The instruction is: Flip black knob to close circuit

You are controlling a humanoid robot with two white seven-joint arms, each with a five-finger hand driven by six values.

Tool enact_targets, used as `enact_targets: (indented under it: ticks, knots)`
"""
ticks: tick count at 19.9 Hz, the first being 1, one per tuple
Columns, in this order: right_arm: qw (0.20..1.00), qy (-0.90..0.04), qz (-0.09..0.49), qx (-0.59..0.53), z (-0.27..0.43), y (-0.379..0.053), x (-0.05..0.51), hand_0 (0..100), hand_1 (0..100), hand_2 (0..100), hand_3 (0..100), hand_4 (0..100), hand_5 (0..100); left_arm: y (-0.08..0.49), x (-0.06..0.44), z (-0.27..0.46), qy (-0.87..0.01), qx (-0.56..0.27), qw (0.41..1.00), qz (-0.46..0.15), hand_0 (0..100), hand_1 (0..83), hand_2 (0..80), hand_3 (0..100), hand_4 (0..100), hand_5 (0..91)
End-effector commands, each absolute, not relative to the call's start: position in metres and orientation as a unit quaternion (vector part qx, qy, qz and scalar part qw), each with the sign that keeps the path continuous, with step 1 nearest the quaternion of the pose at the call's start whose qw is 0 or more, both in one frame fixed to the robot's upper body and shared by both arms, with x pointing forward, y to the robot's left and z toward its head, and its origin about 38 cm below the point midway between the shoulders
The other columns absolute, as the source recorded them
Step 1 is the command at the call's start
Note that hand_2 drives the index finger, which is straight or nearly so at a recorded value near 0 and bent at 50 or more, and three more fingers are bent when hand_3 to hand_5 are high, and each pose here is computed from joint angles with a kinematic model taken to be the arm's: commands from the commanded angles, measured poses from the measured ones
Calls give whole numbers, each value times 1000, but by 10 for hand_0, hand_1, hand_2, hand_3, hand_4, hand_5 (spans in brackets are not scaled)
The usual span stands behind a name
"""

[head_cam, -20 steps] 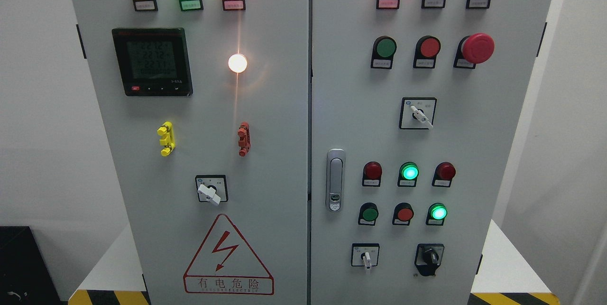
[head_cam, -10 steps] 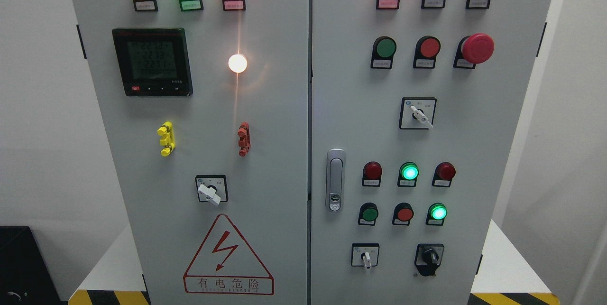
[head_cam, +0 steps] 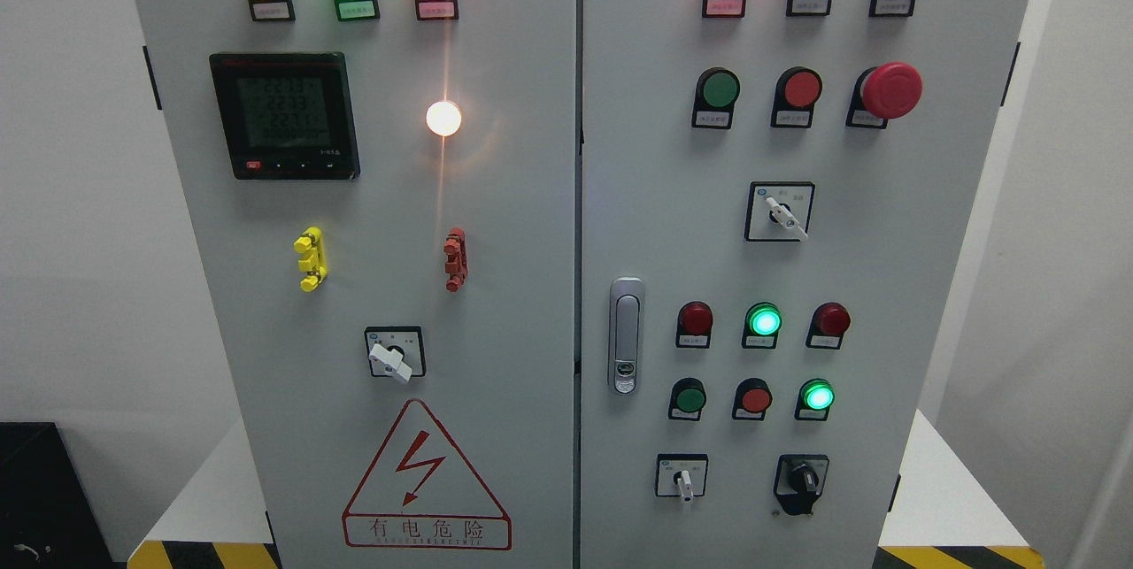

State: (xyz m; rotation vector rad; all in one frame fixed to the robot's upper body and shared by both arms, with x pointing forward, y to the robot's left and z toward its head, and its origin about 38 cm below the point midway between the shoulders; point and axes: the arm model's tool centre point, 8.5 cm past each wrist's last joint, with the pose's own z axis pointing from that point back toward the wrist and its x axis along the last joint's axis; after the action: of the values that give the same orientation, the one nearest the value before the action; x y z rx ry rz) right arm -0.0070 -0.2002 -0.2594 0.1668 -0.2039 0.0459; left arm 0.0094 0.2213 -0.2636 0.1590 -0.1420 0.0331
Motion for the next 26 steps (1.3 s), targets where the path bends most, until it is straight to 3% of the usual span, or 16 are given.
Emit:
enact_targets:
  ticks: [1, 12, 17, 23, 26]
  knots:
    - [971, -214, 96, 51, -237, -211, 77, 0, 83, 4, 81, 21, 0, 221, 9, -264, -71, 80, 994, 17, 120, 556, 0, 0, 0, 0]
    - [894, -352, 257, -101, -184, -236, 168, 0, 76, 191, 279, 260, 45, 221, 10, -264, -72, 80, 994, 17, 120, 556, 0, 0, 0, 0]
    - [848, -421, 280, -160, -140, -245, 207, 0, 77, 252, 373, 348, 155, 221, 9, -264, -71, 80, 994, 17, 120, 556, 0, 0, 0, 0]
    - [794, -477, 297, -234, -88, -252, 240, 0, 81, 353, 518, 494, 360, 221, 10, -264, -72, 80, 994, 17, 120, 556, 0, 0, 0, 0]
    - [765, -501, 301, -269, -64, -255, 253, 0, 91, 449, 684, 611, 528, 221, 9, -264, -71, 80, 994, 17, 120, 556, 0, 0, 0, 0]
